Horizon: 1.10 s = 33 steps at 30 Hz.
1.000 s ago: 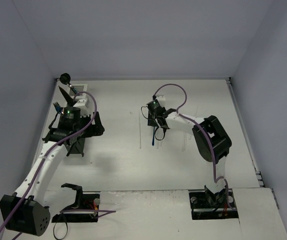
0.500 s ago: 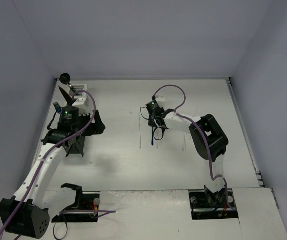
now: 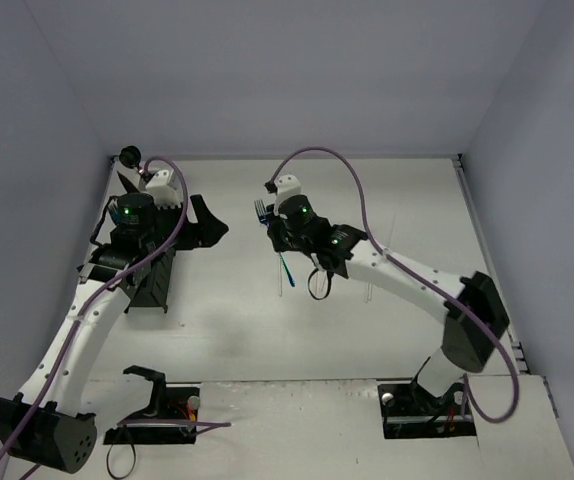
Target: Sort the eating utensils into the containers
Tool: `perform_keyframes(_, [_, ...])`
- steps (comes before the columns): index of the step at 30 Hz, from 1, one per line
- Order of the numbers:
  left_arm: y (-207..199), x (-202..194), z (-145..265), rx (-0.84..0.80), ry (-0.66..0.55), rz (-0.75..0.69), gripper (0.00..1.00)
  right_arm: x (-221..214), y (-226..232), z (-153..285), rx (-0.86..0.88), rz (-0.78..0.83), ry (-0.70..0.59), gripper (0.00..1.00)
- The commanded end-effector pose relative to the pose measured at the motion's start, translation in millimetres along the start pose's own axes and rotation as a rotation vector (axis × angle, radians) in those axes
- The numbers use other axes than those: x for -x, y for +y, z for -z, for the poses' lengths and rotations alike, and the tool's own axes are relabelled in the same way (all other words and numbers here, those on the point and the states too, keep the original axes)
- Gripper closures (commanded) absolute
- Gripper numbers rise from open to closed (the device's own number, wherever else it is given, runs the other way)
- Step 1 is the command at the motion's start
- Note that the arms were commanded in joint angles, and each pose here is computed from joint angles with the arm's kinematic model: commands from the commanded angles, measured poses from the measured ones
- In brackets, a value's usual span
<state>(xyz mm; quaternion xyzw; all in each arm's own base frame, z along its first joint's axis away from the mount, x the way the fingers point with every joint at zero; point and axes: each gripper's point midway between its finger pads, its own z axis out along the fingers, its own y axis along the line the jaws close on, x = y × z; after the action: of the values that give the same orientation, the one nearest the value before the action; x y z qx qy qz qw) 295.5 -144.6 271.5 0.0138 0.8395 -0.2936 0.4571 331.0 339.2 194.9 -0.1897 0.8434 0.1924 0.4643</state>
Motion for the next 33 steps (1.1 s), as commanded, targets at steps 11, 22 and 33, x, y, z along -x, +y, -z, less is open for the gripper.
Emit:
perform_keyframes(11, [-88.4, 63.5, 10.6, -0.273, -0.223, -0.096, 0.26, 65.5, 65.9, 83.1, 0.371, 0.057, -0.219, 1.00])
perform_keyframes(22, [-82.6, 48.3, -14.7, -0.188, -0.190, -0.165, 0.38, 64.6, 76.2, 86.5, 0.415, 0.054, -0.217, 1.00])
perform_keyframes(33, [-90.8, 68.4, -15.3, -0.176, -0.275, -0.213, 0.97, 60.5, 77.2, 84.8, 0.415, 0.057, -0.211, 0.95])
